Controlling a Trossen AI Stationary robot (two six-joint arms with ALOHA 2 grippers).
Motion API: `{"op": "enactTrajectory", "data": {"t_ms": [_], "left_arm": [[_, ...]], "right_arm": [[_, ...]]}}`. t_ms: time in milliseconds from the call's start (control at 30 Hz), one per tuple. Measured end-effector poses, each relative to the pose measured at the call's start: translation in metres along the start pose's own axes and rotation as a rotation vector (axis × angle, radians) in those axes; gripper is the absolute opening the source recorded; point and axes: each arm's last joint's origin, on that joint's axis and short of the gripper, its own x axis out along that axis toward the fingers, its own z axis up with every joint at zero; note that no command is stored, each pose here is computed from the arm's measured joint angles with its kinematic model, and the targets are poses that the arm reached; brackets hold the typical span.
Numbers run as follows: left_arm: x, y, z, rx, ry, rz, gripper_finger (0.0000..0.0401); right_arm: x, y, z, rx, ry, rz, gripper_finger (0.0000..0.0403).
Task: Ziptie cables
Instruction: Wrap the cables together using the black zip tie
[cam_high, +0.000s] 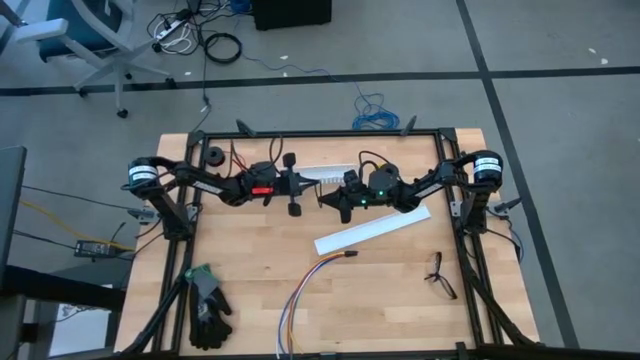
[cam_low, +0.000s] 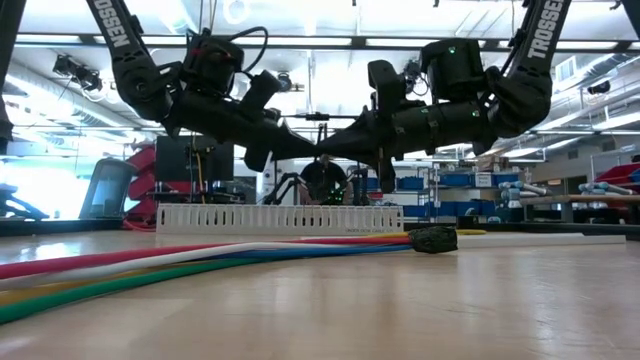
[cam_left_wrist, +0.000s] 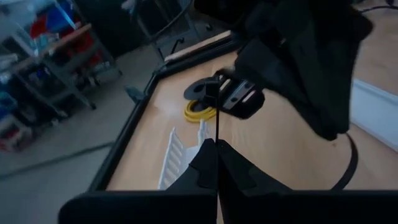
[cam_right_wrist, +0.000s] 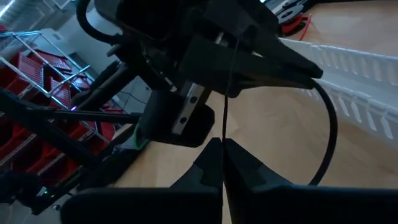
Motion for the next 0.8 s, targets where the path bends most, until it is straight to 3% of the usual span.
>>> {"op": "enactTrajectory", "data": {"t_ms": [133, 800], "left_arm": [[0.0001, -0.0012, 0.0030, 0.069, -0.022, 0.006, 0.0000], [0.0000, 0.0006, 0.0040, 0.069, -0.020, 0.045, 0.0000]], "right_arm": [[0.0000, 0.0000, -0.0002, 0.000, 0.002, 0.000, 0.0000], [0.0001, 0.0015, -0.0009, -0.031, 0.016, 0.026, 0.0000]]}}
